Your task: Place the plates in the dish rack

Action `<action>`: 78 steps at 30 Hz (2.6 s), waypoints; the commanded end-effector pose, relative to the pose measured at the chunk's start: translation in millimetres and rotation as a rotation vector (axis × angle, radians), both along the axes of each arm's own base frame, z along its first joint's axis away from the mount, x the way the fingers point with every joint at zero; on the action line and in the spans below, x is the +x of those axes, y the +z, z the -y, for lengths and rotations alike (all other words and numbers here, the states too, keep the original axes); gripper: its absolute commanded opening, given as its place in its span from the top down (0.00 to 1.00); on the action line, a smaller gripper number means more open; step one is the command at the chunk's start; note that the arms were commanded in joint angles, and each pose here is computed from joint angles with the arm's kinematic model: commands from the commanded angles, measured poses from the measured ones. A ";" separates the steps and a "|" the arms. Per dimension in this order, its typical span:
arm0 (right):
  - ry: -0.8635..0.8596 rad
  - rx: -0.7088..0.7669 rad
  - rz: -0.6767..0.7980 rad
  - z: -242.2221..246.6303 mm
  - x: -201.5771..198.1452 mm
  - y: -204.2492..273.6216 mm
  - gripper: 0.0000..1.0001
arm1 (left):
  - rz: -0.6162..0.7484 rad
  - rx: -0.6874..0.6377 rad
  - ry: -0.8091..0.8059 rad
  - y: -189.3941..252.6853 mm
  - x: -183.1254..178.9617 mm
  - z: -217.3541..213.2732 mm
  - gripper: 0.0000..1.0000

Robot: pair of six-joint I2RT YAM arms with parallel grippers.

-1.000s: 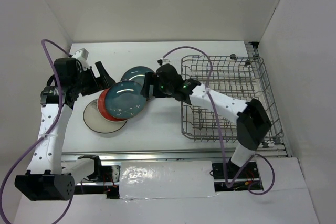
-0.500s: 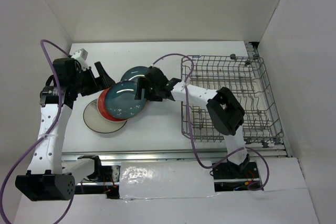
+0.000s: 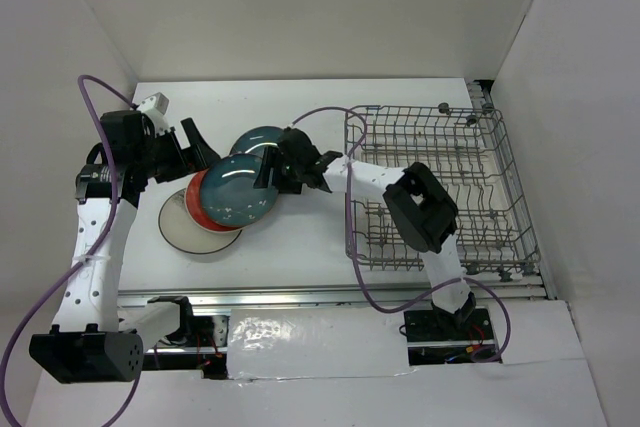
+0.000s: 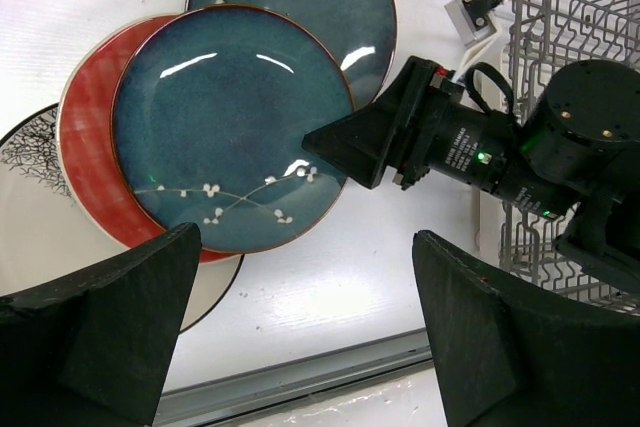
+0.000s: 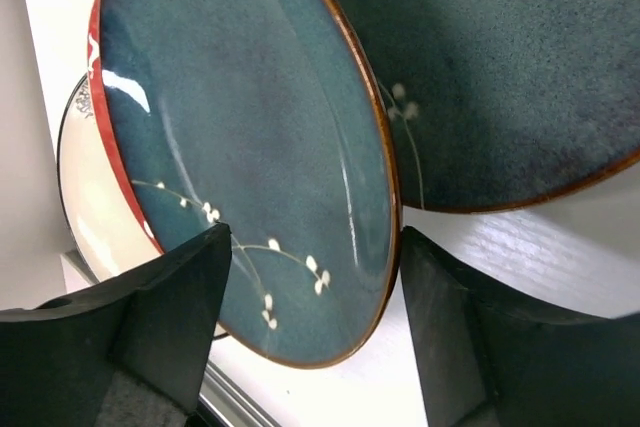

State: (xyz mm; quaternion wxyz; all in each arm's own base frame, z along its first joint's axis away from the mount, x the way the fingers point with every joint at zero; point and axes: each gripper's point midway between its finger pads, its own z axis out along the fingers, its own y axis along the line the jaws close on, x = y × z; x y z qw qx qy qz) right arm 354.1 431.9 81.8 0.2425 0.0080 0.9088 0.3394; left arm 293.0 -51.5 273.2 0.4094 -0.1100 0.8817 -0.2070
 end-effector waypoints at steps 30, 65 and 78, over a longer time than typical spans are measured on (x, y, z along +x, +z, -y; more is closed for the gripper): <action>-0.162 -0.014 0.137 27.9 18.8 36.3 0.94 | 0.043 -0.006 -0.042 7.7 -3.0 4.6 0.01; -0.834 -0.340 0.791 346.8 -52.0 351.2 1.00 | 0.096 -0.044 -0.044 28.1 2.4 9.4 0.01; -0.977 -0.595 0.745 429.9 -58.6 305.4 1.00 | 0.077 -0.059 -0.055 22.3 7.4 11.8 0.01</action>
